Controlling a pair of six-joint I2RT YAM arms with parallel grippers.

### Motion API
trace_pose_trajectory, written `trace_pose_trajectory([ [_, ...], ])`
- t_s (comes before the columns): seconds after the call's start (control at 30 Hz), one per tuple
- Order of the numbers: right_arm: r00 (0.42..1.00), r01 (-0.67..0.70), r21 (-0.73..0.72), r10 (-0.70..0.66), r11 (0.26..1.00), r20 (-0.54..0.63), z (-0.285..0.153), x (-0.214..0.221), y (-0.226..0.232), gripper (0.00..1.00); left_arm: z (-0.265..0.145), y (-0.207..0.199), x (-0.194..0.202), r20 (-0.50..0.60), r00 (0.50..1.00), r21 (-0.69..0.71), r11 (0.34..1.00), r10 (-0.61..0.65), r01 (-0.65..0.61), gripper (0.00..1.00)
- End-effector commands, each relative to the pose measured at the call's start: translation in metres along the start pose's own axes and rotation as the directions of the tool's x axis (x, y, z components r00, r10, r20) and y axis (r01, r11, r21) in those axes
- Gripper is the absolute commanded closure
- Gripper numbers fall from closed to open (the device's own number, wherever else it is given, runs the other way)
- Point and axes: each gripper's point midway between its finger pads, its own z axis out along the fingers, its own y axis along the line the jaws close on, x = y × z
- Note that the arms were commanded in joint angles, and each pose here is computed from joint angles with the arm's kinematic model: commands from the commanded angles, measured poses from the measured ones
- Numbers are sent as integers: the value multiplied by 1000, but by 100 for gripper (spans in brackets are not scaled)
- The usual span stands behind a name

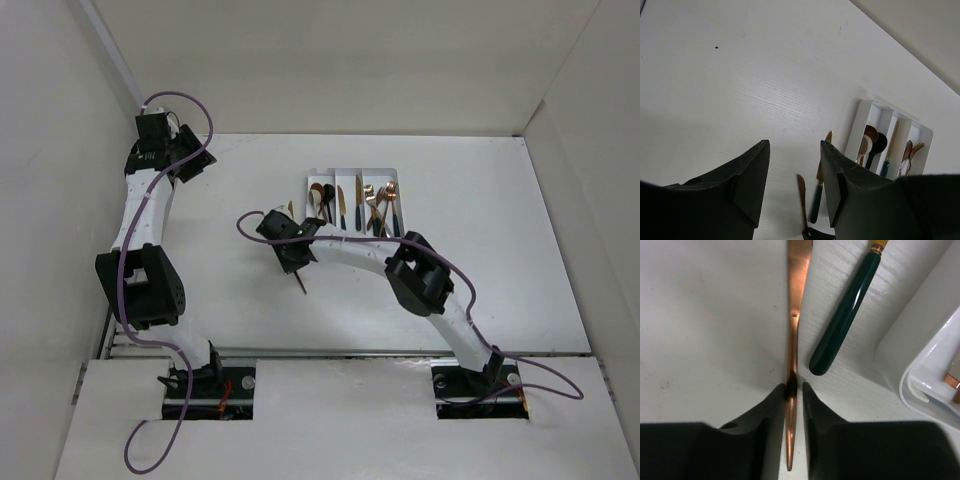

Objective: Sort the eating utensils into containers

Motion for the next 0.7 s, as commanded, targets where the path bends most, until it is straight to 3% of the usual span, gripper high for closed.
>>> trace_pose_trajectory([
  [0.0, 997, 16, 26, -14, 1000, -74, 20, 26, -3, 79, -19, -11, -13, 57, 998, 39, 999, 4, -7, 58],
  [0.1, 998, 12, 11, -11, 1000, -63, 17, 29, -3, 100, -19, -11, -13, 57, 998, 39, 999, 4, -7, 58],
  [0.3, 997, 79, -62, -79, 995, 13, -5, 10, 9, 100, -19, -11, -13, 57, 998, 39, 999, 4, -7, 58],
  [0.47, 984, 64, -150, -38, 987, 175, -53, -45, 27, 100, -19, -11, -13, 57, 998, 39, 999, 4, -7, 58],
  [0.67, 962, 30, -202, 27, 979, 272, -88, -81, 37, 100, -19, -11, -13, 57, 998, 39, 999, 4, -7, 58],
])
